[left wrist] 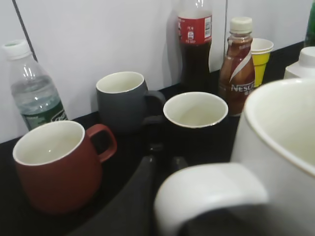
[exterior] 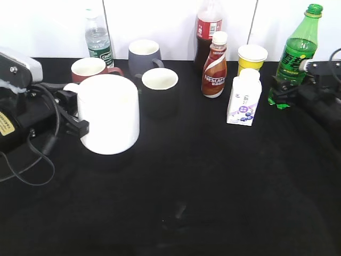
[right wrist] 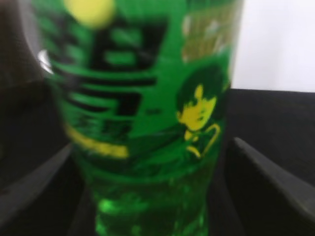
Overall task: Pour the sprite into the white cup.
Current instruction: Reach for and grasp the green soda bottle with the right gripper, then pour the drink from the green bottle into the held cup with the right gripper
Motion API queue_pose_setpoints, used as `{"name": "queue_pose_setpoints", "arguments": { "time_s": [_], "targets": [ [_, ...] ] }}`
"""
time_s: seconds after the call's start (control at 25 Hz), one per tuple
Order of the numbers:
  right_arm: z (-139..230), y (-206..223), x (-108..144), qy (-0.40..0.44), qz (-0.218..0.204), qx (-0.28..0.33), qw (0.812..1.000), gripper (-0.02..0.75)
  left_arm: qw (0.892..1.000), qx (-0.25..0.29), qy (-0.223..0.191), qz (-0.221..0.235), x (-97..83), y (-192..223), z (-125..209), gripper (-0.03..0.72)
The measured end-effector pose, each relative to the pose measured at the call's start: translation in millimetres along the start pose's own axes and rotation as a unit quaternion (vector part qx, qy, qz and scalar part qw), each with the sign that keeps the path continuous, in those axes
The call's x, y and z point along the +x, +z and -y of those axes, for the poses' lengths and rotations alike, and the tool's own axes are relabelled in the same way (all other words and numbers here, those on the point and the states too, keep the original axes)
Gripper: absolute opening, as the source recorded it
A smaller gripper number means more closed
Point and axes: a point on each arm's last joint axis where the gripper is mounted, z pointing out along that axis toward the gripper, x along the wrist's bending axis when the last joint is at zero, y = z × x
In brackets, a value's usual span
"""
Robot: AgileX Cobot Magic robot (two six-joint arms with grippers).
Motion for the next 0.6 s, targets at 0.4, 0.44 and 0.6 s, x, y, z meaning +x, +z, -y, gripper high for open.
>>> {"name": "queue_pose_setpoints", "arguments": {
  "time_s": [0.4, 0.44, 0.6],
  "targets": [
    [0.4, 34.4, 0.3, -0.015, -0.029, 0.028, 0.999, 0.445, 1.0, -0.001, 0.005, 0.008, -1.5, 0.5, 0.6, 0.068],
    [0.4, 34.4, 0.4, -0.016, -0.03, 0.028, 0.999, 0.441, 1.0, -0.001, 0.005, 0.008, -1.5, 0.5, 0.6, 0.068],
    [-6.4, 18.6, 3.5, -0.022, -0.035, 0.021, 0.999, 0.44, 1.0, -0.002, 0.012, 0.017, -3.1, 0.5, 0.6, 0.068]
  ]
}}
